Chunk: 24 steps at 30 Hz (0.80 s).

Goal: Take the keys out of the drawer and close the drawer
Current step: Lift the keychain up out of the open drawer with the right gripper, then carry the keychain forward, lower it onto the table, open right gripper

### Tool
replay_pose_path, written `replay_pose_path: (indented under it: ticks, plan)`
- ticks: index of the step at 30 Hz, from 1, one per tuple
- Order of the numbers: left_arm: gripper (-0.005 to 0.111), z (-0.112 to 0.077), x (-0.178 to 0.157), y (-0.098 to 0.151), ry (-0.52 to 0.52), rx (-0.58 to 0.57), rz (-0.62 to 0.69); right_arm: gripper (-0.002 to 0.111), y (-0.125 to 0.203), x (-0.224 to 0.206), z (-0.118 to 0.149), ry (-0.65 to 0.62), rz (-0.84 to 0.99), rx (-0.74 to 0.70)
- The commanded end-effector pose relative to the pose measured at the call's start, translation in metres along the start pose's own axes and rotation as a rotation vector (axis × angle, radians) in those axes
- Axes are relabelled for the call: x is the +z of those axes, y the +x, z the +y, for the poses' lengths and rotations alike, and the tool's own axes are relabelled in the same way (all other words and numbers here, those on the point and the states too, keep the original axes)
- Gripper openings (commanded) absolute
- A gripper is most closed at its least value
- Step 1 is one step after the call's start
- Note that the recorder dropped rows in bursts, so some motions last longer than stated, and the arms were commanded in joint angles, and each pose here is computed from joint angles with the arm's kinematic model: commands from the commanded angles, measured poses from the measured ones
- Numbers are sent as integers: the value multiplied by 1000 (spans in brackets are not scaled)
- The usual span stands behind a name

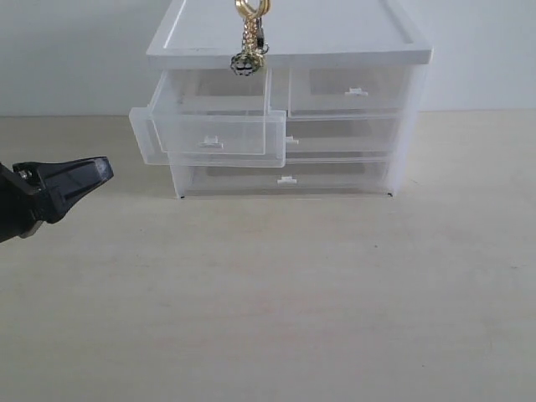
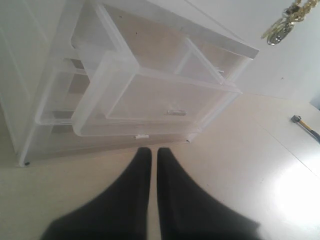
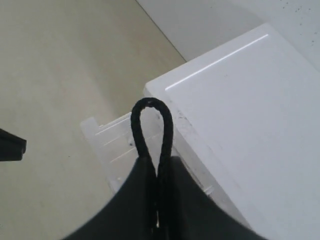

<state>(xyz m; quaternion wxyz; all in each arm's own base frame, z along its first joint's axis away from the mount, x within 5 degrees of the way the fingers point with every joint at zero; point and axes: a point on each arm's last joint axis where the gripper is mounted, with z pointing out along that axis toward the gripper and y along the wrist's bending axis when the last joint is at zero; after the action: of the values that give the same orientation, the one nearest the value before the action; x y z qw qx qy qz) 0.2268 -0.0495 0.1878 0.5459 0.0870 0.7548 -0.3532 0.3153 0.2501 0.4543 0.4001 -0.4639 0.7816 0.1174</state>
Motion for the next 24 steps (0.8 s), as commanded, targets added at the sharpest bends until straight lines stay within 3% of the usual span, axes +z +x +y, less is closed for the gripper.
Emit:
replay_pose_path:
  ticks: [1, 11, 24]
  plan:
    - [4, -1, 0, -2, 9, 3, -9, 0, -3, -25, 5, -16, -28, 17]
    - [4, -2, 0, -2, 12, 5, -6, 0, 5, -49, 12, -22, -24, 61]
    - [4, -2, 0, -1, 20, 12, 3, 0, 66, -50, 35, -60, 120, 123]
